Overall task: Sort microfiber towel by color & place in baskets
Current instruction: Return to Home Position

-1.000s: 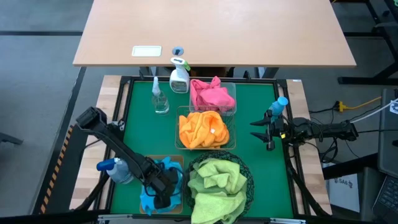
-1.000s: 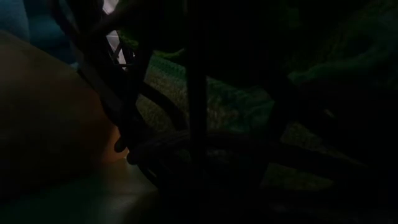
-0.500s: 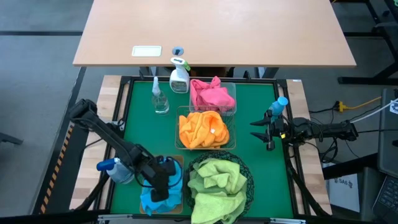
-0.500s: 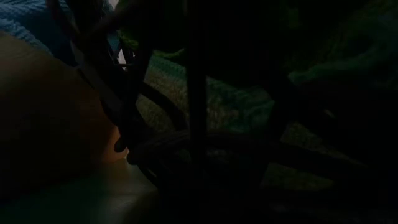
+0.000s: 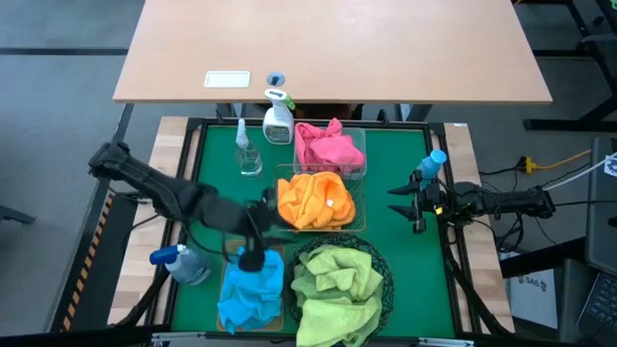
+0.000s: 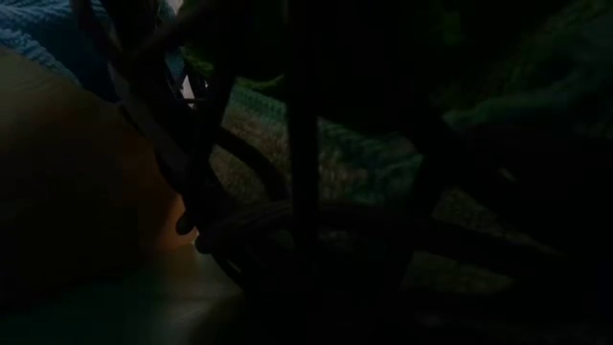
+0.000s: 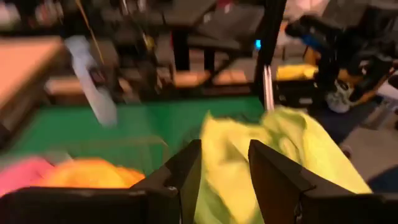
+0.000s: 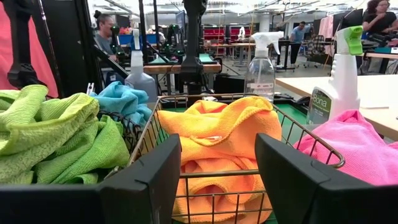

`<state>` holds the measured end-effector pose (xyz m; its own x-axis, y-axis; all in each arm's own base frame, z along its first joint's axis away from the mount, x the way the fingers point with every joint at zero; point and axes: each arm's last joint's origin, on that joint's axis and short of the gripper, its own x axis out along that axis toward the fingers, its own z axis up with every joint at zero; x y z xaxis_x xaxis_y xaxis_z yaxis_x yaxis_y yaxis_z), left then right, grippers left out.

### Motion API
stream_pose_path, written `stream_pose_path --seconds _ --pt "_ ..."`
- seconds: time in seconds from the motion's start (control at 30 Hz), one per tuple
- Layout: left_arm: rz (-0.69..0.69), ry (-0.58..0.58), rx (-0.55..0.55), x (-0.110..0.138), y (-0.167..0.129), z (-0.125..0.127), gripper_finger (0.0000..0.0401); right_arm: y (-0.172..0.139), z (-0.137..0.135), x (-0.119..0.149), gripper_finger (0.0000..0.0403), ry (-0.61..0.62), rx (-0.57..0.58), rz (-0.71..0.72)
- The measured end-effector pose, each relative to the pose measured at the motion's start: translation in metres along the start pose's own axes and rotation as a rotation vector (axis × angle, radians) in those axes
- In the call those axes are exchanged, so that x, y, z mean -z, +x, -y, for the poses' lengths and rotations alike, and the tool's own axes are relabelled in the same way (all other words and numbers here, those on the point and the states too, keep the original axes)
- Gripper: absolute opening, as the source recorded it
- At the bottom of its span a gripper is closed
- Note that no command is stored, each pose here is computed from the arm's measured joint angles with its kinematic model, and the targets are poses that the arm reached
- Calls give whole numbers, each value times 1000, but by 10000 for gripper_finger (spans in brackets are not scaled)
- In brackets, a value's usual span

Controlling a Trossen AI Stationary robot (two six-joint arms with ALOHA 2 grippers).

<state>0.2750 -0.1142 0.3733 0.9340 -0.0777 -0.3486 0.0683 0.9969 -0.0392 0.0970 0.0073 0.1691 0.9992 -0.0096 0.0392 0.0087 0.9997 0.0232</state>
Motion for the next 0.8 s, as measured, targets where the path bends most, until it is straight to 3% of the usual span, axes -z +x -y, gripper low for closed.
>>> stream_pose_path --seconds 0.23,0.43,0.57,0.8 --pt "136 136 -29 -26 -59 -37 128 0 0 0 205 0 0 0" --pt "161 203 -37 -24 -111 -51 128 0 0 0 205 0 0 0" --pt "195 196 -41 -5 -128 -58 128 0 0 0 205 0 0 0" --pt "321 216 -83 54 -140 -69 128 0 0 0 205 0 0 0"
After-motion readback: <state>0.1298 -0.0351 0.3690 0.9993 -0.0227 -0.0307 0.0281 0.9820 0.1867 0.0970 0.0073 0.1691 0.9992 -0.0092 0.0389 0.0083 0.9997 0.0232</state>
